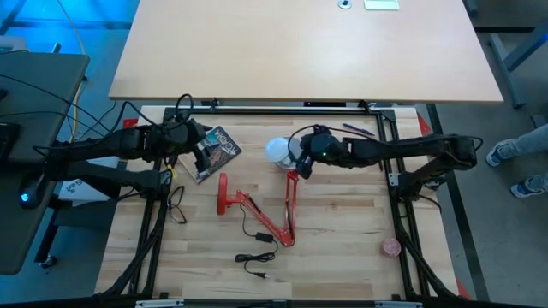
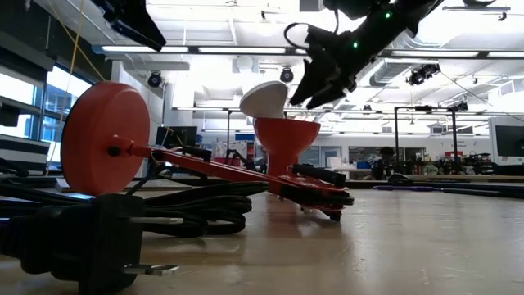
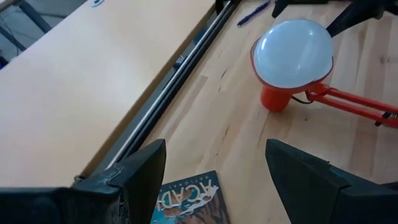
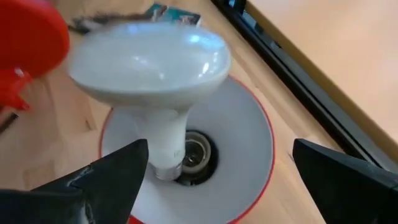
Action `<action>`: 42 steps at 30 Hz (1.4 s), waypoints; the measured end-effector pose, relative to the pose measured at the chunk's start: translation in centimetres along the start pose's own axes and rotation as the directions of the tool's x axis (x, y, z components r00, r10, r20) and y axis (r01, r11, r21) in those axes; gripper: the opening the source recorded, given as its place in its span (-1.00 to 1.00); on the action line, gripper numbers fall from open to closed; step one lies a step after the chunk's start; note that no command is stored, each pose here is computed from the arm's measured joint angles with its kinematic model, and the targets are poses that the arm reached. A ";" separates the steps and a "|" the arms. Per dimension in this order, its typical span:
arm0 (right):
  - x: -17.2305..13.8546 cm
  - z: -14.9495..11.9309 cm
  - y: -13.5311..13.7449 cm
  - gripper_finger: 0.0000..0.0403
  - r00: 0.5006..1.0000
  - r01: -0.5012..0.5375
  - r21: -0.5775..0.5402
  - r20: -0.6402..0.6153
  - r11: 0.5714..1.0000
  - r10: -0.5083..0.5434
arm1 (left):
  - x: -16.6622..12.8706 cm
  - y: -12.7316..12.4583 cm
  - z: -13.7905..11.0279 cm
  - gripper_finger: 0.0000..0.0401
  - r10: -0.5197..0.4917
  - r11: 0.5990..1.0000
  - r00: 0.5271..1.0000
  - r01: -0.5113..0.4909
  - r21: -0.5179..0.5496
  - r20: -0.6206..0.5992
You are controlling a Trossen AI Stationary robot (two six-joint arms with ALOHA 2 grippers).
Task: Screw lightbulb
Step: Insert the lightbulb into the red lamp
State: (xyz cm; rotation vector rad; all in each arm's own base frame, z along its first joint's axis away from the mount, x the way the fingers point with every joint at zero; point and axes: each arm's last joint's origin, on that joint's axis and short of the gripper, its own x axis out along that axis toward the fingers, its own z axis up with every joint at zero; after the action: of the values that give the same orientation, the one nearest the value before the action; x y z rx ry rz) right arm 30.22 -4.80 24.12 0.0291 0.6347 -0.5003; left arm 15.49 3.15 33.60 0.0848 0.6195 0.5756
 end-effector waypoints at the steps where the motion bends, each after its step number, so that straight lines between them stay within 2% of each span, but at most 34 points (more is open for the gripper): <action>1: -0.2 0.2 -0.1 0.96 1.000 -0.002 0.033 0.010 0.999 0.002 | 0.0 0.0 0.0 0.34 0.000 1.000 1.000 0.000 -0.015 0.001; 4: -1.1 0.5 -0.1 0.96 0.999 -0.029 0.182 0.029 0.983 0.024 | 0.0 0.0 0.3 0.34 0.002 0.996 1.000 0.001 -0.090 0.028; 7: -2.0 0.7 0.0 0.96 0.996 -0.085 0.349 0.033 0.933 0.079 | 0.0 0.0 0.9 0.34 0.002 0.983 0.997 0.013 -0.185 0.082; 10: -2.5 0.7 0.5 0.96 0.981 -0.188 0.402 0.030 0.896 0.192 | -0.1 0.0 1.5 0.34 0.001 0.969 0.990 0.034 -0.246 0.139; 15: -2.7 0.6 1.3 0.96 0.962 -0.241 0.535 0.021 0.810 0.272 | 0.8 -0.5 2.5 0.34 -0.048 0.946 0.980 0.107 -0.305 0.192; 19: -2.9 0.8 1.6 0.91 0.952 -0.263 0.607 0.035 0.750 0.305 | 3.6 -1.1 2.5 0.31 -0.132 0.907 0.986 0.163 -0.389 0.106; 21: -2.9 0.7 1.7 0.78 0.950 -0.263 0.624 0.035 0.736 0.311 | 5.3 -1.4 2.3 0.22 -0.164 0.892 0.985 0.170 -0.420 0.051; 24: -2.9 0.8 1.8 0.41 0.948 -0.262 0.665 0.043 0.699 0.315 | 7.6 -1.4 2.4 -0.01 -0.185 0.869 0.983 0.173 -0.463 0.019; 27: -3.1 0.8 2.1 -0.18 0.944 -0.266 0.697 0.048 0.666 0.327 | 9.1 -1.0 2.5 -0.38 -0.174 0.854 0.985 0.158 -0.496 0.014; 29: -3.2 0.8 2.4 -0.67 0.941 -0.274 0.691 0.047 0.669 0.336 | 9.7 -0.6 2.4 -0.70 -0.179 0.848 0.984 0.155 -0.507 0.003; 30: -3.3 0.8 2.6 -0.83 0.940 -0.278 0.687 0.051 0.672 0.336 | 10.1 -0.5 2.3 -0.85 -0.184 0.844 0.983 0.155 -0.513 -0.006; 31: -3.3 0.8 2.7 -0.89 0.942 -0.279 0.687 0.061 0.671 0.330 | 10.3 -0.2 2.2 -0.92 -0.191 0.840 0.982 0.156 -0.520 -0.014; 34: -3.0 1.1 2.9 -0.95 0.944 -0.282 0.727 0.093 0.626 0.317 | 11.2 0.0 1.9 -0.95 -0.218 0.830 0.975 0.165 -0.533 -0.039; 42: -1.0 0.5 3.8 -1.00 0.947 -0.259 0.755 0.076 0.602 0.312 | 14.1 -1.1 0.8 -1.00 -0.391 0.762 0.912 0.246 -0.599 -0.123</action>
State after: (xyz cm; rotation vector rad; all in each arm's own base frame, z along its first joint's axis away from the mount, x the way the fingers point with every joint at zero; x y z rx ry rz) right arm 31.56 -1.11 24.59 0.9549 0.4258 -0.4196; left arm 25.82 9.79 26.63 -0.6679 0.6551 0.4162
